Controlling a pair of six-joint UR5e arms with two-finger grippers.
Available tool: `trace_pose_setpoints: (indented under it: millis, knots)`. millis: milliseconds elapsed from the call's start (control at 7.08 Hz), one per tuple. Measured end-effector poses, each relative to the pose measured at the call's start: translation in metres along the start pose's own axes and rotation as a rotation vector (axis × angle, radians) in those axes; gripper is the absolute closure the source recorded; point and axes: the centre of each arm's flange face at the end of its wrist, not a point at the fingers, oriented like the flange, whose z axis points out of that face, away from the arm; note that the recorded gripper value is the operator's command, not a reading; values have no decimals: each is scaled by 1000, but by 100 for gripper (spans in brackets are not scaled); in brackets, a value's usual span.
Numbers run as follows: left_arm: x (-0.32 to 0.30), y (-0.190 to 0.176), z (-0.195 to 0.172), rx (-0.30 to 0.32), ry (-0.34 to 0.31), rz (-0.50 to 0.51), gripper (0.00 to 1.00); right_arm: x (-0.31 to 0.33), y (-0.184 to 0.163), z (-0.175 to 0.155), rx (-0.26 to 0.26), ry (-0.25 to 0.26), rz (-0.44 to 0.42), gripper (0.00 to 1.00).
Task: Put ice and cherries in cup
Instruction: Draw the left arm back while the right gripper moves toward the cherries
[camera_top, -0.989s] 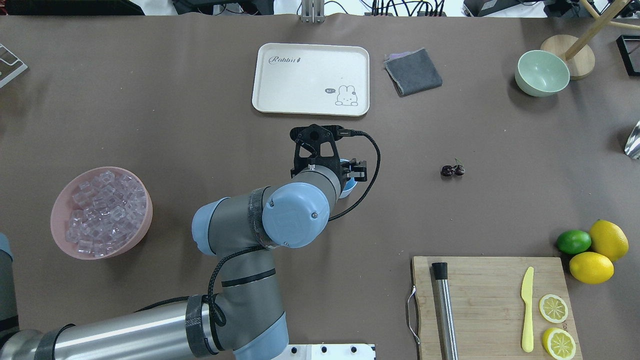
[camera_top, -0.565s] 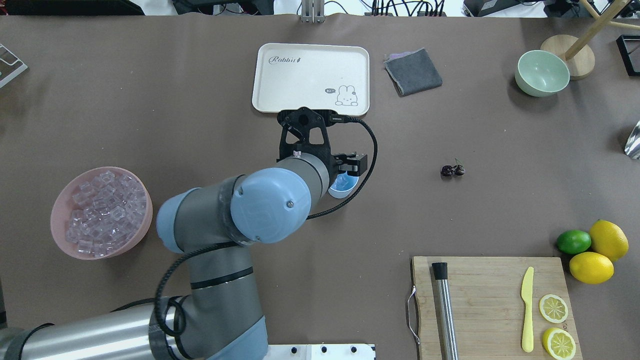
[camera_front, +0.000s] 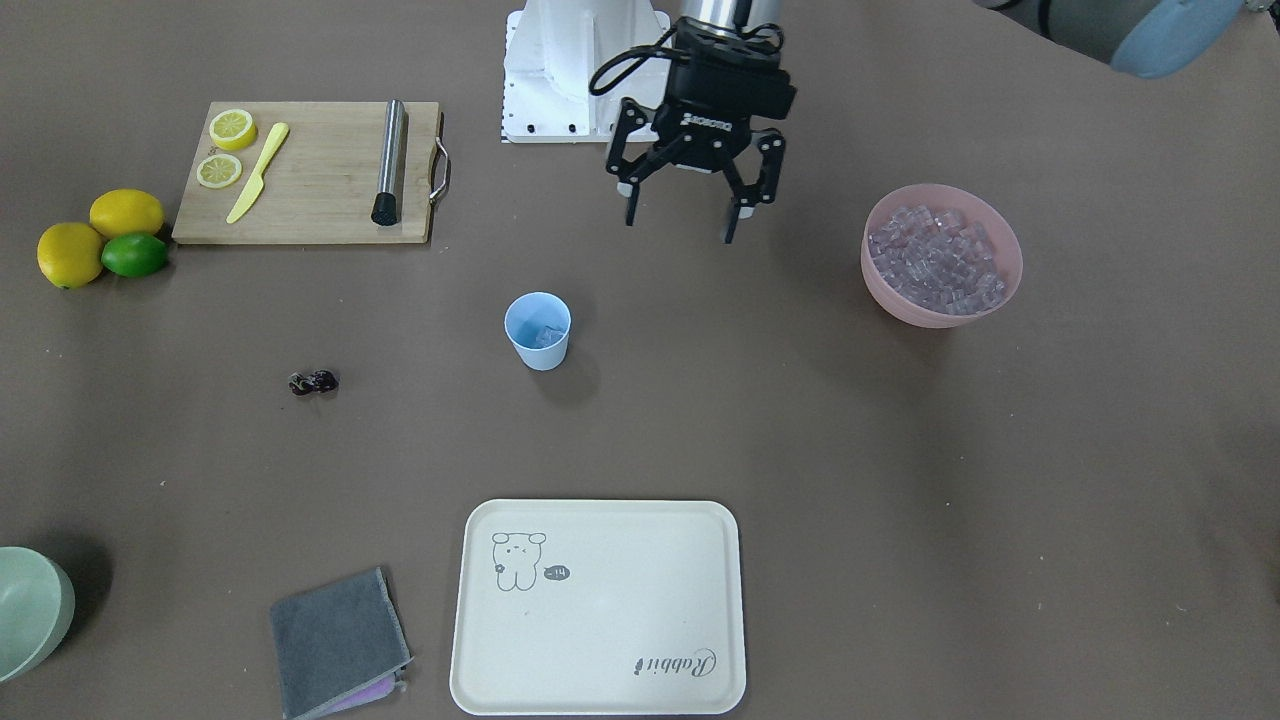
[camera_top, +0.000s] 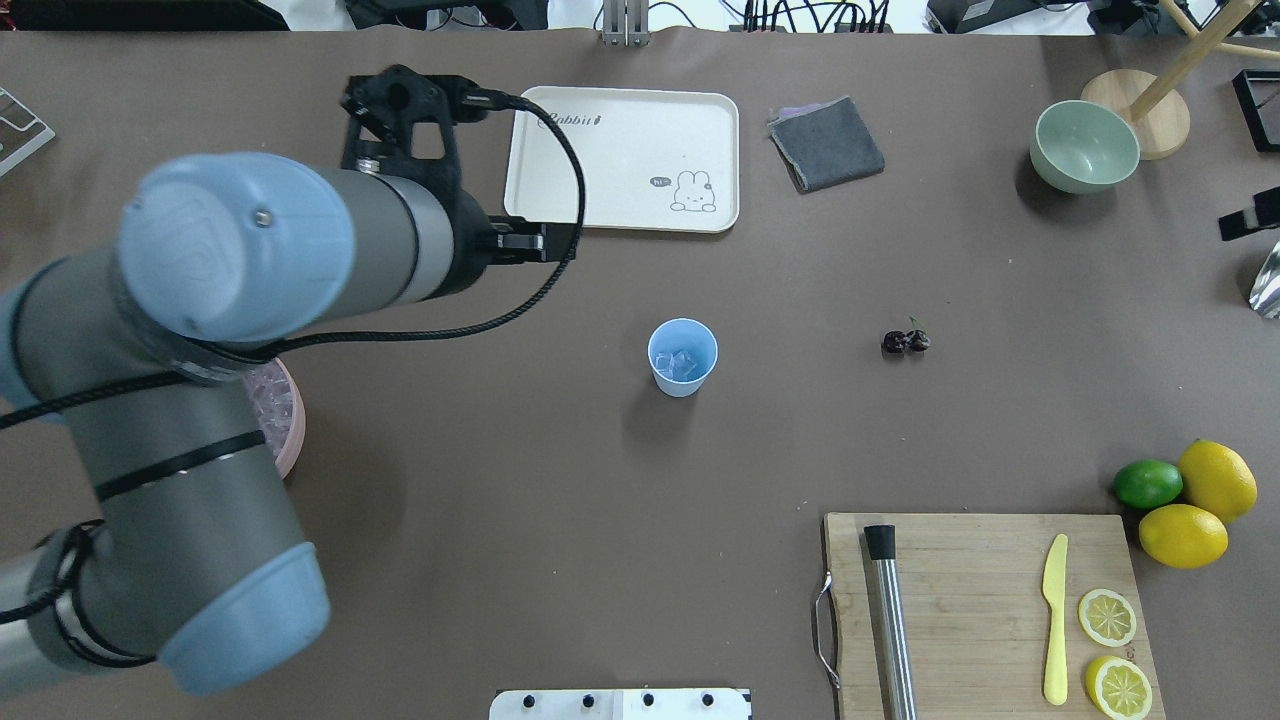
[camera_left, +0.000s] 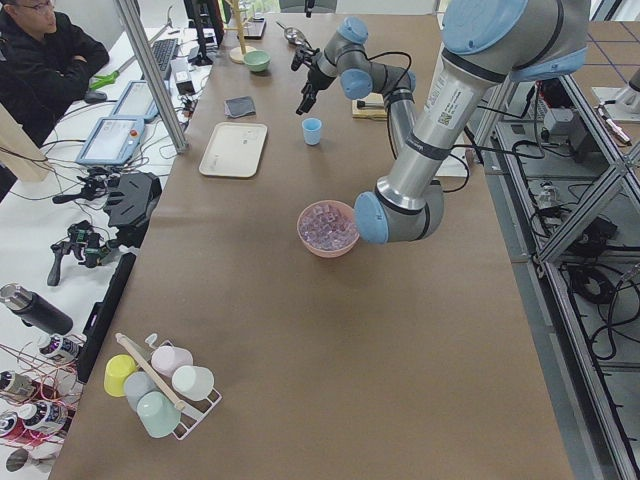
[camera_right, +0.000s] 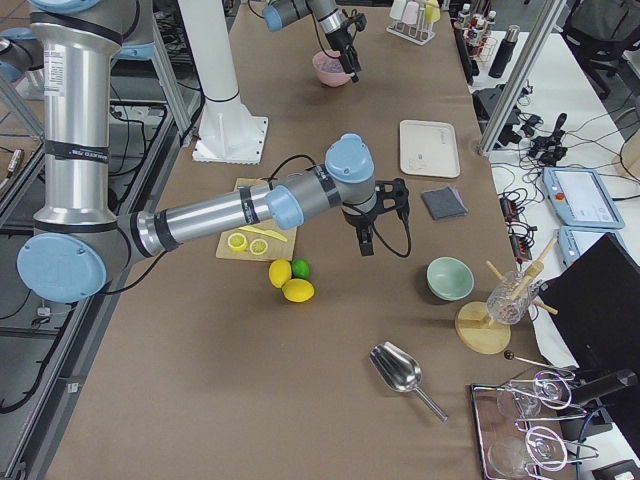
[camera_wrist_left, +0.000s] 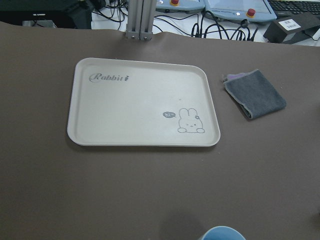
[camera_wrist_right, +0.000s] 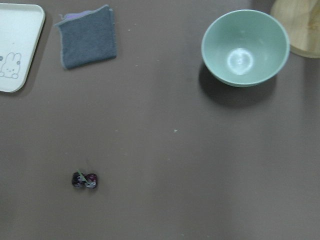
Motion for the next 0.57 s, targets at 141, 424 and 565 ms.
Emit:
trace_pose_setpoints:
  millis: [141, 424, 565]
  knots:
    - [-36, -25, -17, -15, -25, 10, 3, -41, -6, 30, -16, -6, -47, 0]
    - [-89, -59, -40, -32, -67, 2, 3, -117, -6, 92, -14, 9, -99, 0]
    - [-106, -63, -48, -35, -78, -7, 3, -154, 1, 120, -8, 16, -144, 0]
